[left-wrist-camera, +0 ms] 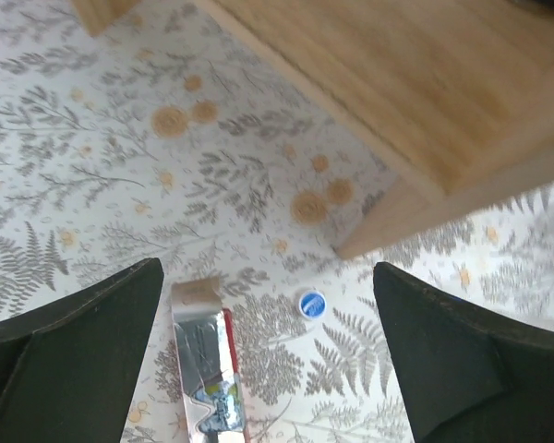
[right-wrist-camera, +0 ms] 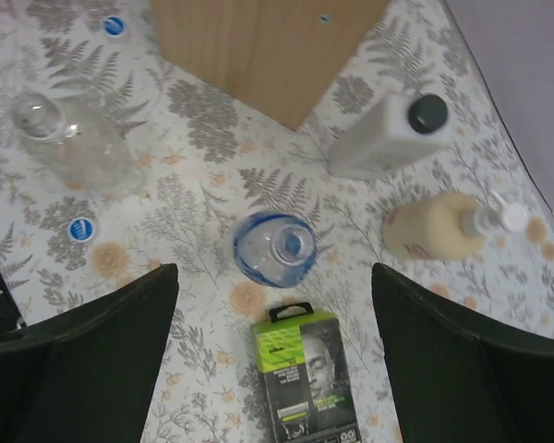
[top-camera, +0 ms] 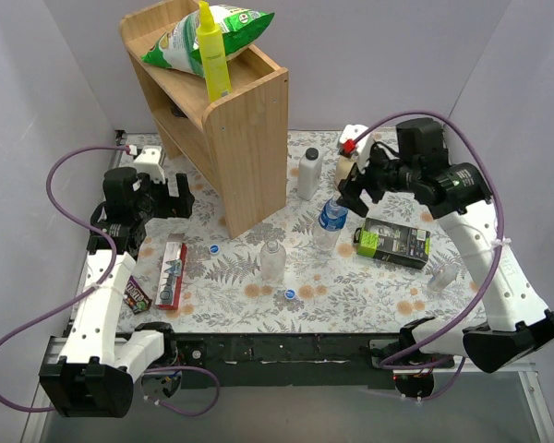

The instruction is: Screw on the bottle caps

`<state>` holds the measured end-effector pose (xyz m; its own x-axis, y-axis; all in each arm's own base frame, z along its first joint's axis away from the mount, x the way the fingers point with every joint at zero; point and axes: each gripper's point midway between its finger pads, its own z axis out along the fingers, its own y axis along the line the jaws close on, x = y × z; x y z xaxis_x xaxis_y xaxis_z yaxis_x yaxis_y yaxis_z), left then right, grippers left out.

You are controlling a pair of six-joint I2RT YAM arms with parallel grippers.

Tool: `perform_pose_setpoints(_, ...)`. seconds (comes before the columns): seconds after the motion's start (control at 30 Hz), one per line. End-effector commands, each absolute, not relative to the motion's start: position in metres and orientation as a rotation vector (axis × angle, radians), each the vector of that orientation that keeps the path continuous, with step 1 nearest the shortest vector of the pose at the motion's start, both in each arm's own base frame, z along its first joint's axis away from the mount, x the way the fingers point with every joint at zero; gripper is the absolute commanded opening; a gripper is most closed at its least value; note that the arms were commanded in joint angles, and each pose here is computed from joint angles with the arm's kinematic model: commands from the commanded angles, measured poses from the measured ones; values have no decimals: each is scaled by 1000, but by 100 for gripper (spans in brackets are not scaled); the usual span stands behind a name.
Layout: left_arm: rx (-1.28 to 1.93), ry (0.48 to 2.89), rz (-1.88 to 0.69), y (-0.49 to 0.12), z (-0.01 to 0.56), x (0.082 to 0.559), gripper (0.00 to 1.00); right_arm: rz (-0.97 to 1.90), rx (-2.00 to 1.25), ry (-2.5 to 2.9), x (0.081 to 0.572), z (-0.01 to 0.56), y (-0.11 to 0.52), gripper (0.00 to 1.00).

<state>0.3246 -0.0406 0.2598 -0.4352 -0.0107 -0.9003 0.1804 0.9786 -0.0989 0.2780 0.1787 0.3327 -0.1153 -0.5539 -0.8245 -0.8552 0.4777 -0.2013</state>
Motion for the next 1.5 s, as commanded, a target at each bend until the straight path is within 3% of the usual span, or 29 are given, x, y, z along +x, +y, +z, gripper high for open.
perform_pose_setpoints(0.0,324,2063,-328,-64,236,295,98,585,-1467,1585,241,327,233,90)
perform_pose_setpoints(0.33,490,2068,-506,-90,227,250,98,792,-1694,1337,188,279,344,89)
perform_pose_setpoints(0.5,526,2049,-517,-93,233,242,98,855,-1699,1369,189,257,366,89)
perform_pose_setpoints(0.73,643,1986,-601,-108,242,229,98,861,-1691,1415,193,241,372,80)
perform_pose_setpoints(0.9,703,1958,-701,-120,250,223,97,870,-1720,1430,187,227,366,61)
perform_pose_setpoints(1.1,758,1949,-770,-128,252,220,96,860,-1719,1454,183,214,359,52)
perform_pose_setpoints(1.13,768,1946,-777,-130,252,220,96,850,-1708,1444,185,216,361,47)
perform_pose_setpoints(1.17,780,1942,-783,-131,252,219,95,847,-1697,1449,186,217,361,34)
perform_pose_setpoints(1.23,822,1919,-820,-137,252,218,95,831,-1680,1444,189,225,361,17)
perform_pose_setpoints(1.27,843,1905,-836,-140,255,217,95,830,-1666,1439,190,234,361,2)
perform_pose_setpoints(1.4,976,1830,-882,-165,276,214,97,826,-1559,1381,196,313,354,1)
perform_pose_setpoints(1.47,1038,1782,-890,-176,294,213,97,863,-1555,1425,190,326,343,1)
